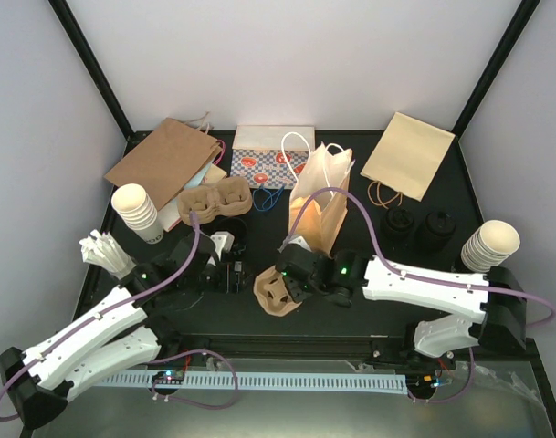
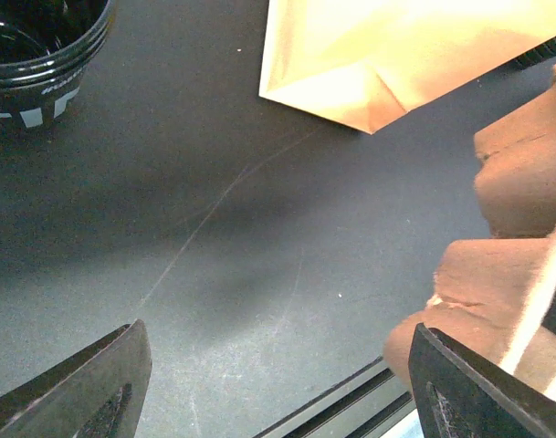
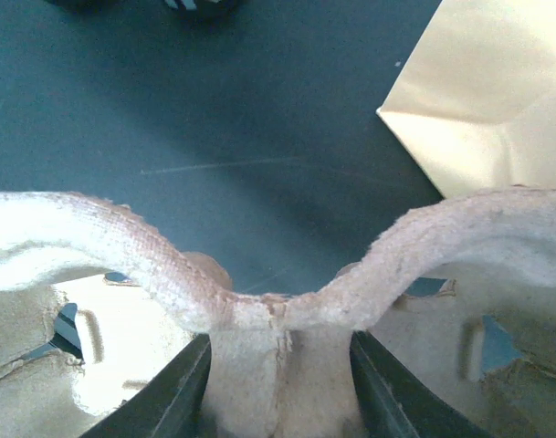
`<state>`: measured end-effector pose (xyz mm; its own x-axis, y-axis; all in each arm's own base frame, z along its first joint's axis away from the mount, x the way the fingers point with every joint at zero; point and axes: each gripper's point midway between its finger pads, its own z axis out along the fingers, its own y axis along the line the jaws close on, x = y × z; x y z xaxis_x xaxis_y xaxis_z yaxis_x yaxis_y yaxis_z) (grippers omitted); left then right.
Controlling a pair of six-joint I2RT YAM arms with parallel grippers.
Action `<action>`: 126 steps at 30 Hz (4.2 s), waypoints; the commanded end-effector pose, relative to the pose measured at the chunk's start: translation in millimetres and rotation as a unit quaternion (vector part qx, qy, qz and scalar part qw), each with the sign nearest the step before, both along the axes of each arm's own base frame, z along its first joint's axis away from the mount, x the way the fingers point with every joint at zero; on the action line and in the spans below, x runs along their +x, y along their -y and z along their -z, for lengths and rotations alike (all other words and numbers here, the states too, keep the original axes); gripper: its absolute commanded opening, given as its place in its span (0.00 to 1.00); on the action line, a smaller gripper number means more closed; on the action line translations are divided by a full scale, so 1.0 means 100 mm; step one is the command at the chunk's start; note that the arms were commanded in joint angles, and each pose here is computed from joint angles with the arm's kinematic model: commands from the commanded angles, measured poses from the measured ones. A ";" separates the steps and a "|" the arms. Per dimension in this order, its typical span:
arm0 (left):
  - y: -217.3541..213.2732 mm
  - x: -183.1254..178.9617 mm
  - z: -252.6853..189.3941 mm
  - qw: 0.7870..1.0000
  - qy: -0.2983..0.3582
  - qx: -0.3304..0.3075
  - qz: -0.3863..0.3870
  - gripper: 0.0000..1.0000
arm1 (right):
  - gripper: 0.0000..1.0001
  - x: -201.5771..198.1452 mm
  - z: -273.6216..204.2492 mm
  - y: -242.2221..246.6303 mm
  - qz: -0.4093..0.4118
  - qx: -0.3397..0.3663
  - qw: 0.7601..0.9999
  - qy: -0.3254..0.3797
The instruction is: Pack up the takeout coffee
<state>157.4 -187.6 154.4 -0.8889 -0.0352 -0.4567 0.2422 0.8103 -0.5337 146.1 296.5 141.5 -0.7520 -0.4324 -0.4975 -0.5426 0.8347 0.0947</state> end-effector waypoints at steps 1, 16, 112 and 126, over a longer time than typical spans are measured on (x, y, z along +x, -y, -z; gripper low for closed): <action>-0.02 0.07 -0.21 1.000 0.026 -0.003 -0.006 0.80 | 0.35 0.09 -0.30 0.10 0.007 0.003 0.999 0.041; 0.02 0.18 -0.46 0.999 0.053 -0.004 -0.004 0.80 | 0.35 0.37 -0.80 0.57 0.045 0.011 0.994 0.099; 1.35 2.00 -1.29 0.969 0.169 0.178 0.019 0.38 | 0.36 0.85 -2.35 1.95 0.207 0.020 0.933 0.294; 1.19 1.74 -1.90 0.943 0.252 0.197 0.092 0.01 | 0.37 0.89 -2.84 2.14 0.248 0.024 0.904 0.348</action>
<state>350.6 -319.0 304.8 -0.6217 0.3079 -0.7202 0.4784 0.8773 -0.0379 234.6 100.9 394.5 -0.4226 -0.1308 -0.8968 -0.1261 0.9884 -0.0848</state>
